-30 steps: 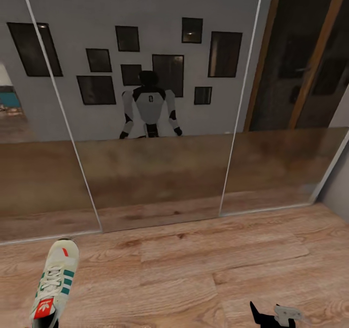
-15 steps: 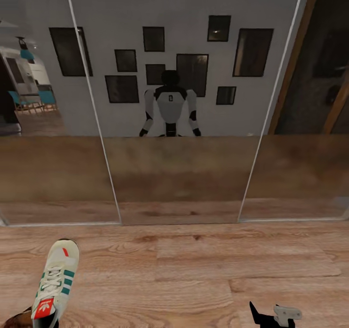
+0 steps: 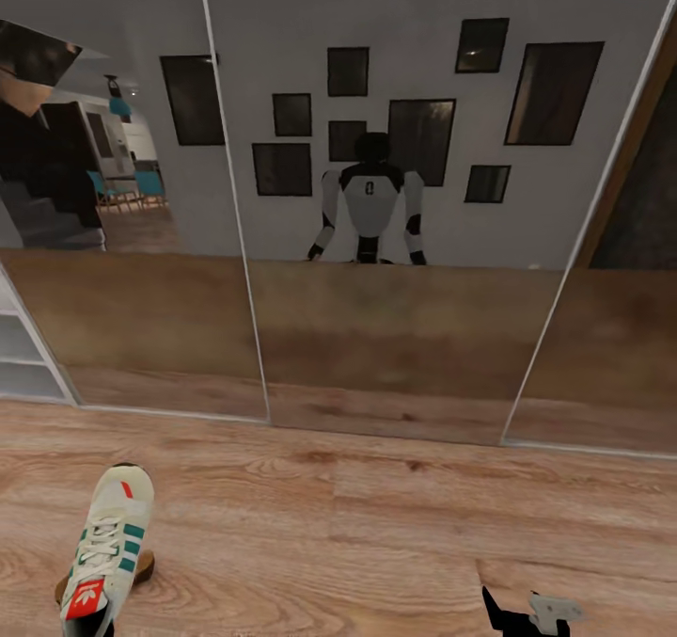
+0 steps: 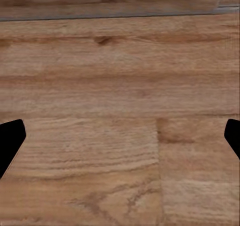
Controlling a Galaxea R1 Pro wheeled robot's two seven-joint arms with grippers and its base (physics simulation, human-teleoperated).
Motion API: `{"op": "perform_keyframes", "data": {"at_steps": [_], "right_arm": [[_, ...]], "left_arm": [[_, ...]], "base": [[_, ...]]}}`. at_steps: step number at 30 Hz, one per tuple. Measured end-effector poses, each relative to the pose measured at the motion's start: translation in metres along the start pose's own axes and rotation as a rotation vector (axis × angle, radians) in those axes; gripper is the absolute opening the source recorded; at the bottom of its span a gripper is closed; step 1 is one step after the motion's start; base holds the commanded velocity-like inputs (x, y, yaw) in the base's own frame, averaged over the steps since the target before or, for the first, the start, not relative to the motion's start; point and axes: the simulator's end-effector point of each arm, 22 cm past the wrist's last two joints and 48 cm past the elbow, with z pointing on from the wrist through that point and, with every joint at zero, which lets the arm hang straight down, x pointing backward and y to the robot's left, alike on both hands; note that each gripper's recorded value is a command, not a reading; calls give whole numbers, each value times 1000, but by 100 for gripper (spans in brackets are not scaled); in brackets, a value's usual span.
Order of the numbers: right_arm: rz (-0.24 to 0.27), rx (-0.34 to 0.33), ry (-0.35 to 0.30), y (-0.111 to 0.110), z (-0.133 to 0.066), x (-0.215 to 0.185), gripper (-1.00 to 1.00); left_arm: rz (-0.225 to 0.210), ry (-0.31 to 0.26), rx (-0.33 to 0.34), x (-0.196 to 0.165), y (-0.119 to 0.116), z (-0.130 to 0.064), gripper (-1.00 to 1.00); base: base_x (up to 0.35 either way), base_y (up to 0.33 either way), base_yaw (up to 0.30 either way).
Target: Pick up the two gym shoes and the two sandals from the corridor floor and place them onto the hallstand (shoe rack) in the corridor, making sure they are on the rack and not on the floor. Arrange them so the two gym shoes are next to each other and the two sandals are next to each other.
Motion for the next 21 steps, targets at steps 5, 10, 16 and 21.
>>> {"op": "perform_keyframes", "data": {"at_steps": [5,10,16,21], "right_arm": [[0,1,4,0,0,2,100],[1,2,7,-1,0,4,100],[2,3,12,-1,0,6,100],[1,3,16,-1,0,8,100]], "left_arm": [[1,4,-2,1,1,0,-100],[2,8,-3,3,2,-1,-100],[3,14,-3,5,2,-1,-100],[4,17,-4,6,2,-1,-100]], "base": [[-69,-49,270],[-140,-87,269],[-28,-15,268],[-2,-1,268]]}}
